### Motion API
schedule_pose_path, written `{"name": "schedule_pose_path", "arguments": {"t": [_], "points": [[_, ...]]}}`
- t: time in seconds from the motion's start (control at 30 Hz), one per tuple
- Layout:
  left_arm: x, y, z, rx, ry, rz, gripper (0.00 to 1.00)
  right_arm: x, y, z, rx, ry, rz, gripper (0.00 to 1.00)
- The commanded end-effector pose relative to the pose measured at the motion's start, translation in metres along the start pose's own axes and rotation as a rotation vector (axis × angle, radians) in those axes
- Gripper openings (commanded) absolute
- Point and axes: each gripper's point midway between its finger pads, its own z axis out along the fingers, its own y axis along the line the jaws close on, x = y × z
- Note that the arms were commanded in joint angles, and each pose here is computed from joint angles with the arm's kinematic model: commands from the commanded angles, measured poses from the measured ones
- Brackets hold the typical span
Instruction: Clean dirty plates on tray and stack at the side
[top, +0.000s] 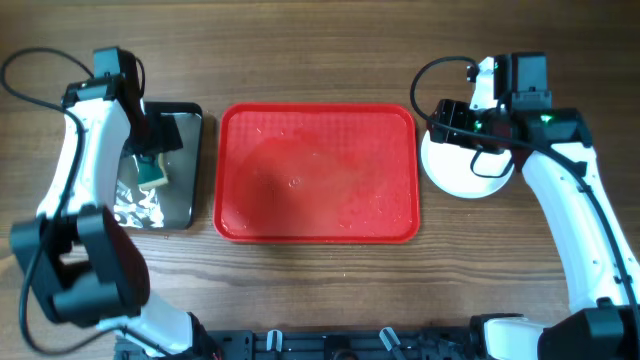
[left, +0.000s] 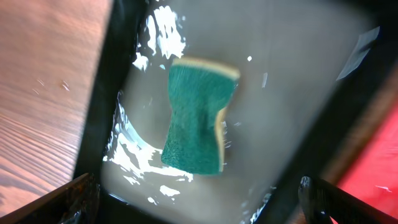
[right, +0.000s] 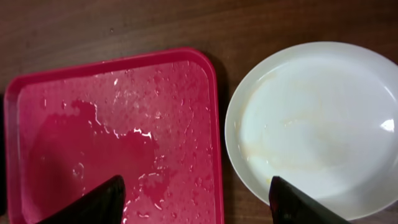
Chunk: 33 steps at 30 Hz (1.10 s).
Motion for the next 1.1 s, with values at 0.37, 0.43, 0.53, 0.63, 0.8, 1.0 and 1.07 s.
{"name": "schedule_pose_path", "arguments": {"t": [0.37,0.43,0.53,0.63,0.8,1.0,1.07], "points": [[-0.017,-0.019,-0.105,0.075,-0.294,0.015,1.0,-0.03,0.056,-0.215,-0.119,-0.468,-0.123,1.0],[-0.017,-0.019,-0.105,0.075,-0.294,0.015,1.0,-0.021,0.059,-0.241,-0.148,-0.531,-0.085,1.0],[-0.017,-0.019,-0.105,0.075,-0.294,0.015,1.0,-0.009,0.061,-0.266,-0.166,-0.599,-0.089,0.99],[-0.017,-0.019,-0.105,0.075,-0.294,0.015,1.0,-0.004,0.051,-0.281,-0.094,-0.659,-0.135,1.0],[-0.017,-0.019,-0.105,0.075,-0.294,0.015,1.0,-0.01,0.038,-0.281,-0.006,-0.723,-0.187,1.0],[-0.017,-0.019,-0.105,0.075,-0.294,0.015,1.0,0.002,0.041,-0.233,-0.071,-0.964,-0.394,1.0],[-0.017,-0.019,-0.105,0.075,-0.294,0.015,1.0,0.015,0.036,-0.21,-0.104,-1.053,-0.422,1.0]]}}
